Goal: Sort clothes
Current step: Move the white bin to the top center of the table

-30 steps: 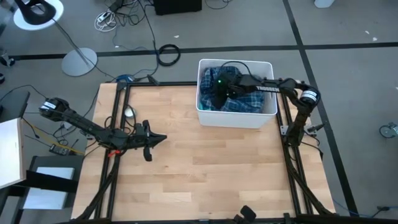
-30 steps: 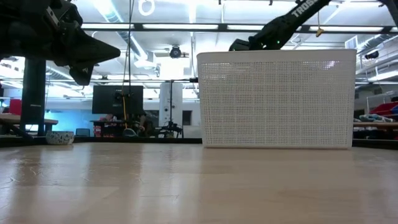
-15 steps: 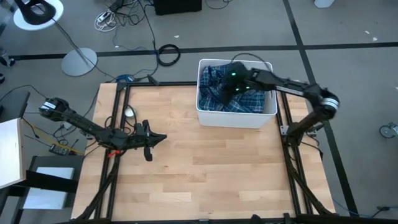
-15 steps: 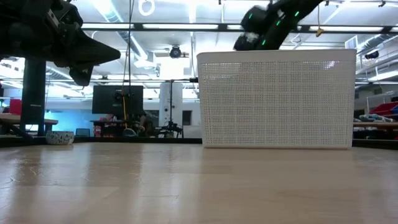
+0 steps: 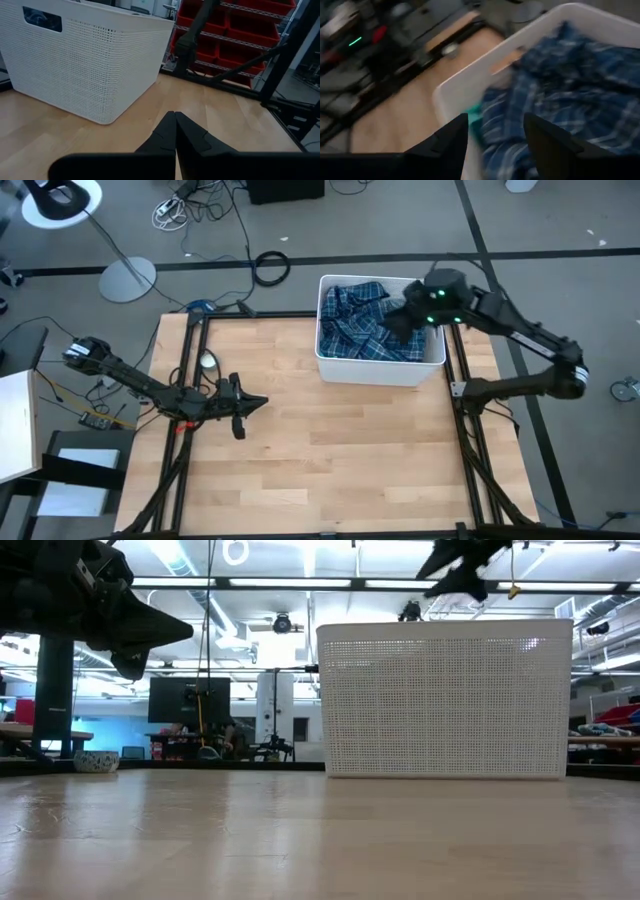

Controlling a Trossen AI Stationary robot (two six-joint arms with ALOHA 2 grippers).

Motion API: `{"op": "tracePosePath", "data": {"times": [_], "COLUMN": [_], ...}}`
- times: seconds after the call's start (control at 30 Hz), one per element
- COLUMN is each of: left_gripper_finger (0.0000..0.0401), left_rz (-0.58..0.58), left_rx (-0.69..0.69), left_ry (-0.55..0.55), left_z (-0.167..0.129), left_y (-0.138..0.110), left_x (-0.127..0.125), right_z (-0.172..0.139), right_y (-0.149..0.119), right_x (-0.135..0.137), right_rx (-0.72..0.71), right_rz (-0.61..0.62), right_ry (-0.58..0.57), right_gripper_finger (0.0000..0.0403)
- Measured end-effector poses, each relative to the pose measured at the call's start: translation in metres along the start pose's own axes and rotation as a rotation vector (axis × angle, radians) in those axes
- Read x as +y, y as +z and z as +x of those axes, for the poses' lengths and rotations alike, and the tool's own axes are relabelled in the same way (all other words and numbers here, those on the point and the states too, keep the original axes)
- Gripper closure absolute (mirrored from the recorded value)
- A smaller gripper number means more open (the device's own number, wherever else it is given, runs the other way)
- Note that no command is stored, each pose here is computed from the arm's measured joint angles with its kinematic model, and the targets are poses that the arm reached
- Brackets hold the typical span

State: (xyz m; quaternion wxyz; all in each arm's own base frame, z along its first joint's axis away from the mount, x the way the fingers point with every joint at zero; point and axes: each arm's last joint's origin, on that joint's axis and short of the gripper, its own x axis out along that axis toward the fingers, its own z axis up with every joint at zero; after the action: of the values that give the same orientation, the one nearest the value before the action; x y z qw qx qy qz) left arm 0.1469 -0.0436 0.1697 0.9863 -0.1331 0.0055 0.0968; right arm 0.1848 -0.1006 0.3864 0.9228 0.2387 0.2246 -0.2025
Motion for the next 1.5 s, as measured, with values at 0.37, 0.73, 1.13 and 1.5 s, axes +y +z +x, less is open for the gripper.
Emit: {"op": "tracePosePath", "data": {"times": [0.37,0.73,1.13,1.5], "left_gripper_finger": [0.0396,0.0396,0.0395,0.0395], "left_rz": [0.114,0.138,0.129,0.111], "left_rx": [-0.009,-0.022,-0.039,-0.008], "left_ry": [0.065,0.076,0.061,0.029], "left_z": [0.003,-0.004,-0.037,-0.045], "left_y": [0.0,0.001,0.008,0.016], "left_x": [0.01,0.037,0.05,0.049], "right_z": [-0.039,-0.041,-0.061,-0.078], "right_y": [-0.061,-0.138,-0.173,-0.16], "right_x": [0.032,0.013,-0.012,-0.009], "right_rx": [0.067,0.074,-0.077,-0.23], "right_rz": [-0.211,-0.192,-0.145,-0.257], "right_ry": [0.135,0.151,0.202,0.257], "right_gripper_finger": [0.0208,0.0209,0.021,0.021]}}
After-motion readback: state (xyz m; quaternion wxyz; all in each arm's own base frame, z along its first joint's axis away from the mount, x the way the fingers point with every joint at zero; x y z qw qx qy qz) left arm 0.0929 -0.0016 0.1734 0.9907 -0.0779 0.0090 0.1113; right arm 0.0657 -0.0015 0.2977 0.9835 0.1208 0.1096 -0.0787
